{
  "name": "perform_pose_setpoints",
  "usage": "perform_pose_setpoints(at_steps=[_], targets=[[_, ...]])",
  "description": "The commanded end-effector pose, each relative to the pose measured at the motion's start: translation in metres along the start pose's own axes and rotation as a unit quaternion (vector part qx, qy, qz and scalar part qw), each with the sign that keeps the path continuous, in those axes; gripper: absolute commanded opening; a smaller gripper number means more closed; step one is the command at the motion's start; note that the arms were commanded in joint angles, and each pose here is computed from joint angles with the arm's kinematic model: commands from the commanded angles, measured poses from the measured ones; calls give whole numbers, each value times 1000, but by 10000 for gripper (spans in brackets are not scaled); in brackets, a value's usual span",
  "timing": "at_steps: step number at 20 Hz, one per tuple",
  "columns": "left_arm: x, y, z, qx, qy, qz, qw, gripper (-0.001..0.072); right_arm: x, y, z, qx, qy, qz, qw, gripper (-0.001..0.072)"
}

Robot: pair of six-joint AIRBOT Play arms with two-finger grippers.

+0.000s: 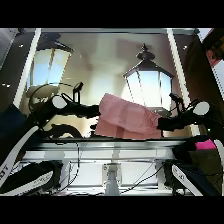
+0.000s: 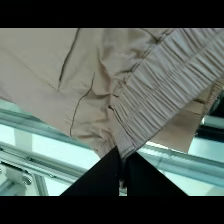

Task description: Fold the clothes and pants, and hang the long-sleeved shirts on hangers.

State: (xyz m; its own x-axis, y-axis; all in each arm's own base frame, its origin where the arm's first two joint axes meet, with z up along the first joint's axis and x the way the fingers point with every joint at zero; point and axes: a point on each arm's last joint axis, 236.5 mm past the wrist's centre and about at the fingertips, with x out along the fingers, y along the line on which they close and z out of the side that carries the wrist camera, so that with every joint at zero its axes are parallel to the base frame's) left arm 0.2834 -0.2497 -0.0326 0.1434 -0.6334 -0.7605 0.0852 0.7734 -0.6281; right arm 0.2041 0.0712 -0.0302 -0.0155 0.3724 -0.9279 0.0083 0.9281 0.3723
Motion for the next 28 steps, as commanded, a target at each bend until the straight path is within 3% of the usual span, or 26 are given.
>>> perform_pose_setpoints(at_steps=[1, 5, 17, 20, 21, 22, 23, 24, 25, 26, 28], targets=[[12, 13, -27, -15, 32, 15, 999, 17, 11, -17, -19, 5, 32, -27, 999, 13], [21, -1, -48, 5, 56, 11, 998, 17, 9, -32, -29, 11, 54, -59, 997, 14], [3, -12, -120, -5, 199, 7, 980, 16, -2, -24, -81, 21, 165, -46, 985, 16], [2, 12, -119, 3, 200, 58, 978, 18, 2, -27, -68, 19, 137, -50, 989, 22], [2, 22, -118, 16, 199, 77, 977, 19, 3, -27, -63, 18, 126, -51, 991, 99], [1, 28, -116, 22, 196, 87, 976, 37, 4, -28, -60, 18, 119, -52, 991, 302], [2, 31, -114, 25, 192, 91, 977, 115, 4, -28, -58, 17, 115, -53, 992, 474], [3, 30, -112, 25, 188, 90, 978, 241, 5, -29, -56, 17, 112, -54, 992, 523], [4, 28, -110, 23, 183, 87, 979, 515, 4, -29, -52, 15, 103, -55, 993, 519], [5, 25, -107, 21, 177, 82, 981, 677, 2, -27, -47, 13, 93, -53, 994, 472], [6, 15, -97, 17, 160, 67, 985, 675, -10, -25, -24, -4, 47, -59, 997, 443]])
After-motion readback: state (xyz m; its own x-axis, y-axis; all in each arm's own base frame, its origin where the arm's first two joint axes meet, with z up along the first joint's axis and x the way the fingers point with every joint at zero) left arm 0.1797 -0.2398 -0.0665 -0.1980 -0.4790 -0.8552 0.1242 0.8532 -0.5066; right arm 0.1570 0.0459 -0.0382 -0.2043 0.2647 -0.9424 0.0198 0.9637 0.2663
